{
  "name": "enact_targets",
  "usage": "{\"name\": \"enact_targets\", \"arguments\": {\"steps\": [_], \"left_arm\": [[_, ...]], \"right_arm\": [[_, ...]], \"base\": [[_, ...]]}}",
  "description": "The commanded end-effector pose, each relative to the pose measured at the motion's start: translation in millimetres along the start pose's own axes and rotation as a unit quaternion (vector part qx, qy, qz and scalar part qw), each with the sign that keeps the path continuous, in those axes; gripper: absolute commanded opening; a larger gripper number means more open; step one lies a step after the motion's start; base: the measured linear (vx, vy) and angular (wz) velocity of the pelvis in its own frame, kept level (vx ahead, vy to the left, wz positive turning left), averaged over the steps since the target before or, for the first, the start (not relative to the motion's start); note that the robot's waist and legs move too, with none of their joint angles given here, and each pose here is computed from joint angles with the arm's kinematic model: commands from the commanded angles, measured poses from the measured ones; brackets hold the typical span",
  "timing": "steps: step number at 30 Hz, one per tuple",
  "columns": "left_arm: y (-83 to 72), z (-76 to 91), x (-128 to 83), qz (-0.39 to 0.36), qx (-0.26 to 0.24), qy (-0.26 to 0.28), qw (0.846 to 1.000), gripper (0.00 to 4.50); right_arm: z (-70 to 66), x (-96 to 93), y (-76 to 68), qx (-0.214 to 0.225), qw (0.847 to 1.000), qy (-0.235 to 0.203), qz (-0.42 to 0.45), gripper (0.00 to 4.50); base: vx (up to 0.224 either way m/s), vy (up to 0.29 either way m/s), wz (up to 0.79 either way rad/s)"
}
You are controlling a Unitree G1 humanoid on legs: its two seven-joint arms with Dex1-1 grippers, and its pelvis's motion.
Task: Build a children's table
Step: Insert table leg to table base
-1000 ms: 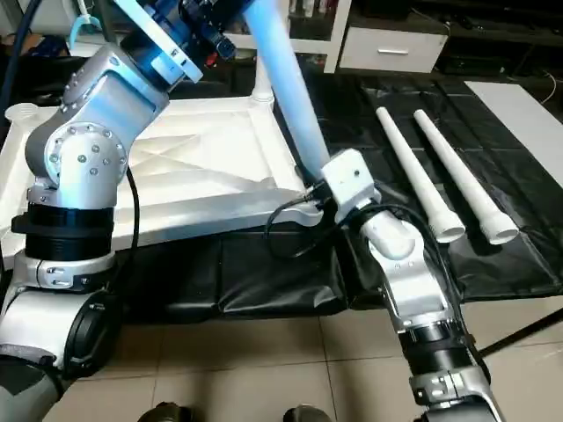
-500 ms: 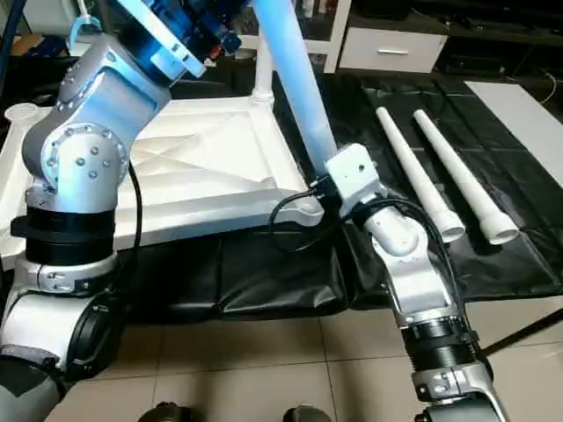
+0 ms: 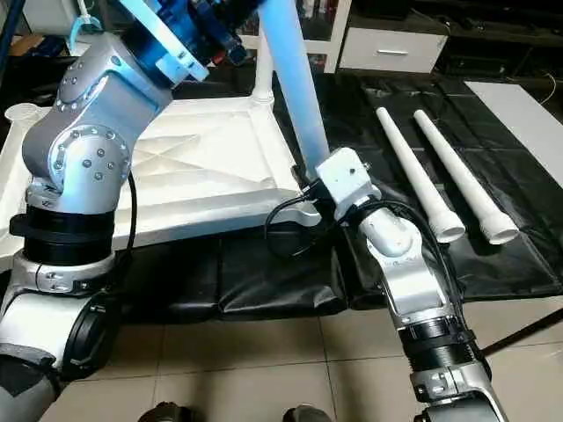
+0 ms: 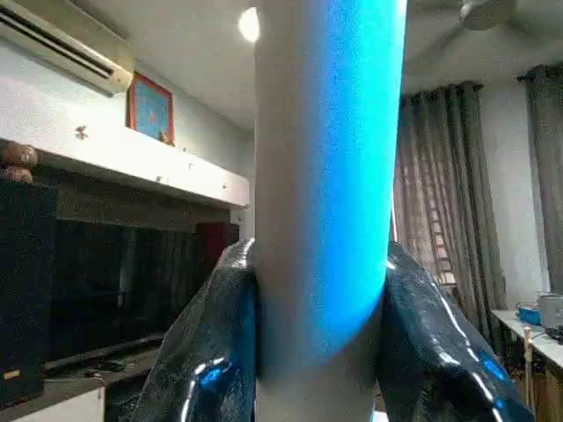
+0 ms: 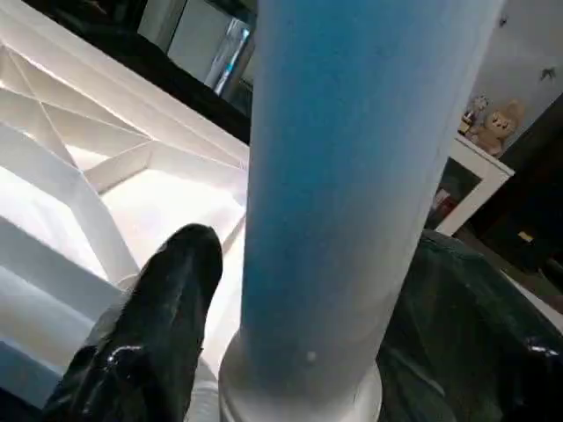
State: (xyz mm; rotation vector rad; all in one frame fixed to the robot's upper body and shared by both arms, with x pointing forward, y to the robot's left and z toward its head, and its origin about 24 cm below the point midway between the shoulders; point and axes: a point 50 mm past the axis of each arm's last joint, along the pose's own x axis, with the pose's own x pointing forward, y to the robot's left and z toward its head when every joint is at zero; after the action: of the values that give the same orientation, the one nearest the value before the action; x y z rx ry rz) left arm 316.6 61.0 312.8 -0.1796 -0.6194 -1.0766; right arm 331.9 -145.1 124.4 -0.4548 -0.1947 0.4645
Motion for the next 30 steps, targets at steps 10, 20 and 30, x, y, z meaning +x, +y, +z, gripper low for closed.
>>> {"name": "enact_targets", "arguments": {"steps": [10,20,30], "left_arm": [[-9.5,2.0,3.7,-0.026,0.007,0.000,1.000,1.47],[-9.7,2.8,4.1,-0.034,0.019,0.002,0.999,1.47],[-11.3,1.5,3.6,-0.049,0.011,0.011,0.999,1.47]], "right_arm": [[-0.2,2.4,-7.8,-0.017,1.000,0.005,-0.001,3.39],[-1.1,2.4,-8.0,-0.028,1.000,0.005,0.008,2.62],[-0.6,2.7,-10.5,-0.037,0.999,0.003,0.010,2.02]], "base": [[0.000,0.000,0.00],[0.000,0.000,0.00],[0.000,0.000,0.00]]}}
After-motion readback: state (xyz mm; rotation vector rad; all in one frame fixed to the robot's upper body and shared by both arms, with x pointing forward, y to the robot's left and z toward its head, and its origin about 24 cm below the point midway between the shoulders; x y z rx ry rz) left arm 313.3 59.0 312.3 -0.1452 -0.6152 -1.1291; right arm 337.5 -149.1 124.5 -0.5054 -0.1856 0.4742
